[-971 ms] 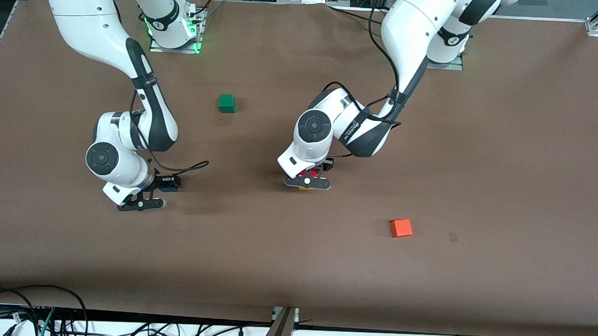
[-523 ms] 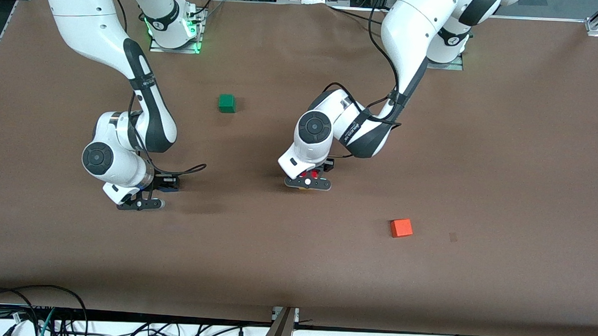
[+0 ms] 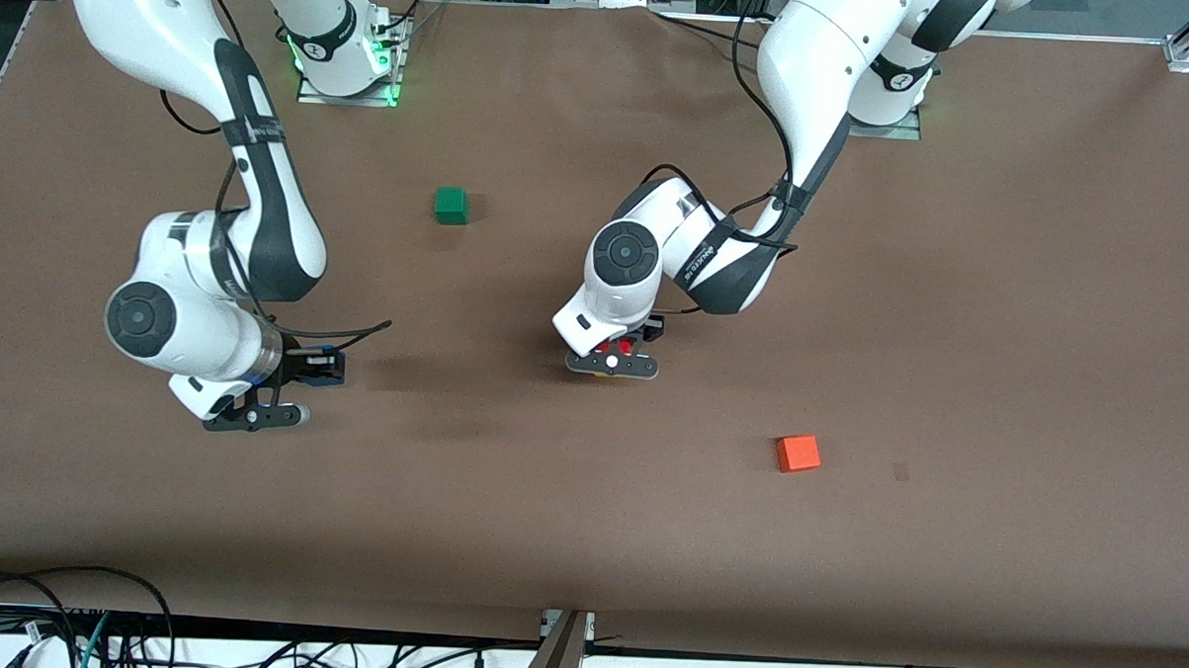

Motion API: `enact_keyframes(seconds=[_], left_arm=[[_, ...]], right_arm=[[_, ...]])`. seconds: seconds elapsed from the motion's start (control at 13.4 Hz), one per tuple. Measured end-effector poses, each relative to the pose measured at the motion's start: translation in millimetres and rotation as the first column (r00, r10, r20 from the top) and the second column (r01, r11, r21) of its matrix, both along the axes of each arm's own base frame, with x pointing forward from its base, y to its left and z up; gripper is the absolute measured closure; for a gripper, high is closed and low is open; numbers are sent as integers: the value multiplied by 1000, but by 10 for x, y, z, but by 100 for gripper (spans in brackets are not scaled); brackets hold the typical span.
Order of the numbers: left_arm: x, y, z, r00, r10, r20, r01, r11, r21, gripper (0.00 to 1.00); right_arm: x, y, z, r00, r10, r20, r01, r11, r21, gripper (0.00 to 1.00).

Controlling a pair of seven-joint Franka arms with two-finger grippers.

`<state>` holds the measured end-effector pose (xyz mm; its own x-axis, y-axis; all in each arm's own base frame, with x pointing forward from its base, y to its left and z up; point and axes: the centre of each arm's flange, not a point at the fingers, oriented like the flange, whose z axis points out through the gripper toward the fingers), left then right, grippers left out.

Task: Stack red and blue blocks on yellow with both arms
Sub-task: 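Open the left gripper and withdraw while the right gripper lifts blue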

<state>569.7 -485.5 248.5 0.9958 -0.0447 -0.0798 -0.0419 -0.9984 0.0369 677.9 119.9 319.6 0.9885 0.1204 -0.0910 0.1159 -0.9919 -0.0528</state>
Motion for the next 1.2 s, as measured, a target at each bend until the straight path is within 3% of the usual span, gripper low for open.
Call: enact_keyframes(seconds=[0.15, 0.3, 0.52, 0.67, 0.9, 1.2], left_arm=[[1, -1, 0, 1000, 9, 0, -9, 1000, 1, 44], [8, -6, 14, 1000, 30, 2, -30, 1000, 0, 30], [107, -1, 200, 999, 49, 23, -49, 999, -10, 0], [289, 168, 393, 996, 78, 38, -79, 997, 6, 0], [809, 867, 960, 987, 157, 38, -158, 987, 26, 0], [1430, 2731, 1985, 992, 118, 35, -119, 993, 23, 0]], right_arm=[[63, 83, 316, 1000, 13, -3, -13, 1000, 11, 45], [76, 115, 455, 1000, 16, -16, -16, 1000, 15, 45], [84, 182, 568, 999, -23, -24, 23, 1000, 18, 45], [64, 337, 606, 998, -56, -30, 57, 998, 26, 45], [-26, 801, 658, 993, -114, -43, 116, 992, 51, 45], [-236, 1693, 782, 988, -151, -32, 153, 986, 70, 45]])
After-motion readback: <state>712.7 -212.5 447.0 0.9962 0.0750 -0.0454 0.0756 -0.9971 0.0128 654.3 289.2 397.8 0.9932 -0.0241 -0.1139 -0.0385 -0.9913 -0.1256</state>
